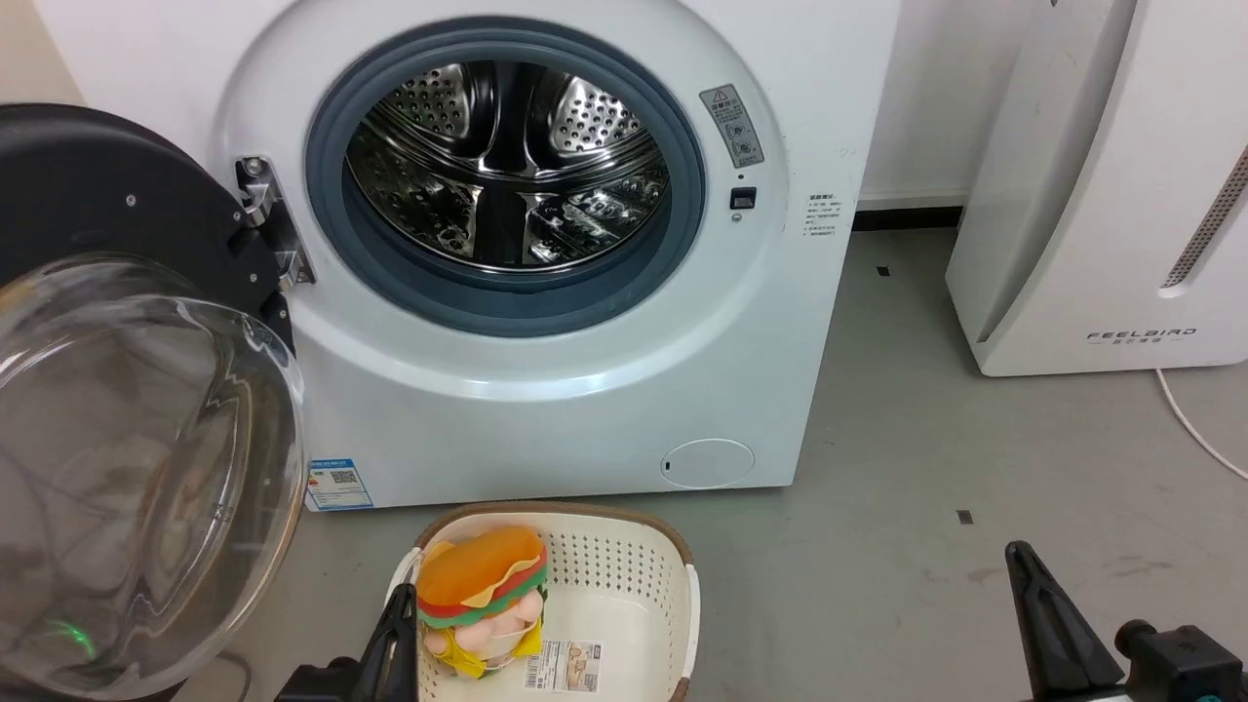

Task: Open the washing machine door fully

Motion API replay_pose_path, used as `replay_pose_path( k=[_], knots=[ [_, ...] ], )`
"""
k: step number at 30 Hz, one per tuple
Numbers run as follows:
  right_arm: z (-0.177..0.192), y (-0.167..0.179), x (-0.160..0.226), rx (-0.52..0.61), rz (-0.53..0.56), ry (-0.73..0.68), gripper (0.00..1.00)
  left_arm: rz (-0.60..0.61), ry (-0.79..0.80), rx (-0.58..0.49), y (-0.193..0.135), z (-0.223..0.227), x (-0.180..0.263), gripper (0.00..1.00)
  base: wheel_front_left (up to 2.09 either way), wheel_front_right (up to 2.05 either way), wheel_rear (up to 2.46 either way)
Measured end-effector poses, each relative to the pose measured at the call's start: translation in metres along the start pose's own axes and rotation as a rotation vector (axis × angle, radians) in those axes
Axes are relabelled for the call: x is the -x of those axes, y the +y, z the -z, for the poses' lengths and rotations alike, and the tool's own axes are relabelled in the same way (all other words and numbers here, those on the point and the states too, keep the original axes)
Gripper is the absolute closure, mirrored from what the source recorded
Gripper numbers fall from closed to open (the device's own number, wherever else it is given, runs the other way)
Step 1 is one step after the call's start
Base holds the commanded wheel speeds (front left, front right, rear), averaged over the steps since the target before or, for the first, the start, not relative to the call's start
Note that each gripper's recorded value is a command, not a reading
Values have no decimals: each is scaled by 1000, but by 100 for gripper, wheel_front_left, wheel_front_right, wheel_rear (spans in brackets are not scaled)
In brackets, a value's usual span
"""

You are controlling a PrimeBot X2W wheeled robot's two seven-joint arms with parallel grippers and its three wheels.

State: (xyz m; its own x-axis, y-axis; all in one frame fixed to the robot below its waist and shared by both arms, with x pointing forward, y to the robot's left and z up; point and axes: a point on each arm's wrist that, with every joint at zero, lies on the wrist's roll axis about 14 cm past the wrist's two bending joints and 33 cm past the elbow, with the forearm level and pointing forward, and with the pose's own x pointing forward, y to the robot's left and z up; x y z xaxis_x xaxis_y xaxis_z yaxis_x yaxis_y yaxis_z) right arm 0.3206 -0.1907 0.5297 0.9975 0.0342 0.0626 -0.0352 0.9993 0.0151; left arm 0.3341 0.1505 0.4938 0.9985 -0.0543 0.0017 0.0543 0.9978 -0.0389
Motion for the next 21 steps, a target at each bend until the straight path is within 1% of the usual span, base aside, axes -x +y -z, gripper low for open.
replay_pose_path(
  k=[21],
  knots=[
    [4,5,-7,5,-16,22,100,-11,6,-17,6,-3,-5,100,0,0,0]
  ],
)
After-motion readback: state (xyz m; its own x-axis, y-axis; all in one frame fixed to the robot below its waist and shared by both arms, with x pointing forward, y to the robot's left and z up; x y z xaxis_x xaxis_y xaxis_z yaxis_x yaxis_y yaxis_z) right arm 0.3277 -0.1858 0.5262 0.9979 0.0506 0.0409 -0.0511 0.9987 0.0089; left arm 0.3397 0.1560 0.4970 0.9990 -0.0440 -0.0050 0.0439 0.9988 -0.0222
